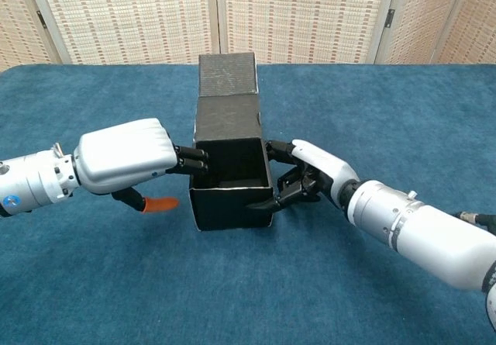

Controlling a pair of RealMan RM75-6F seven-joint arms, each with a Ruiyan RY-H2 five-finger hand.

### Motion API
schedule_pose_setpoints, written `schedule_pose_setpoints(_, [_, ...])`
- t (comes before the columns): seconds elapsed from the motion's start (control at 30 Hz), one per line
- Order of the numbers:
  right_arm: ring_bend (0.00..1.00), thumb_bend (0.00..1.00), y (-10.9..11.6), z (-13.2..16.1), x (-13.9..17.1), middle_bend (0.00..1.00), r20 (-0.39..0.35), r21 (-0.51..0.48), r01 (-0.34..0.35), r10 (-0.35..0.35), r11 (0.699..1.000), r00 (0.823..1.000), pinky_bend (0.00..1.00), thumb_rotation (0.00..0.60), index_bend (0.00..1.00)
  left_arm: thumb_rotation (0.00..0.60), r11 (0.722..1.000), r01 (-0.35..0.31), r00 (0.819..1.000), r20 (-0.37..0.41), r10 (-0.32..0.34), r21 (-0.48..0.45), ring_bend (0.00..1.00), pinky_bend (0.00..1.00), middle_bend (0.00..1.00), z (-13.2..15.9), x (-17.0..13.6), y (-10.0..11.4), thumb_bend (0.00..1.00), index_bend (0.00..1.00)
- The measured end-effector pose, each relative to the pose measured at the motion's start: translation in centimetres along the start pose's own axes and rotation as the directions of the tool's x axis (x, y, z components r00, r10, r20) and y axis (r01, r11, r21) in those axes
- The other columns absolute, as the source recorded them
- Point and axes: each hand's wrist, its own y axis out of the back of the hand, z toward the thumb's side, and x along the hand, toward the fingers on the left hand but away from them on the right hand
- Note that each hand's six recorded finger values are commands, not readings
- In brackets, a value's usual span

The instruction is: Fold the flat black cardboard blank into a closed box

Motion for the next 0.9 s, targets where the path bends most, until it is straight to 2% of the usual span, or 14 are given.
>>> schedule_pose_setpoints(0.27, [0.8,0.28,-0.6,-0.6,0.5,0.59,-0.01,-0.005,-0.001,0.001,1.0,1.0,1.0,0.6,0.62,0.6,0.999,0.017,1.0,0.015,-0.018,0.042,0.85,0.85,0.48,0.3,0.3,-0.2,0.34,0.52])
schedule_pose_setpoints(0.57, [0.8,0.28,-1.0,-0.5,0.6,0.59,-0.01,-0.01,-0.009,0.009,1.0,1.0,1.0,0.6,0.62,0.6,0.996,0.066,0.998,0.012,-0.067,0.06,0.85,0.85,0.46,0.3,0.4,-1.0,0.34,0.47])
schedule_pose_setpoints(0.73, [0.8,0.28,-1.2,-0.4,0.6,0.59,-0.009,-0.018,-0.011,0.011,1.0,1.0,1.0,0.6,0.62,0.6,0.992,0.096,0.995,0.018,-0.097,0.077,0.85,0.85,0.52,0.4,0.6,-1.4,0.34,0.57])
schedule_pose_setpoints(0.9, [0.8,0.28,-1.2,-0.3,0.6,0.59,-0.007,-0.028,-0.006,0.006,1.0,1.0,1.0,0.6,0.62,0.6,0.993,0.084,0.996,0.019,-0.086,0.078,0.85,0.85,0.64,0.4,0.6,-1.3,0.34,0.69])
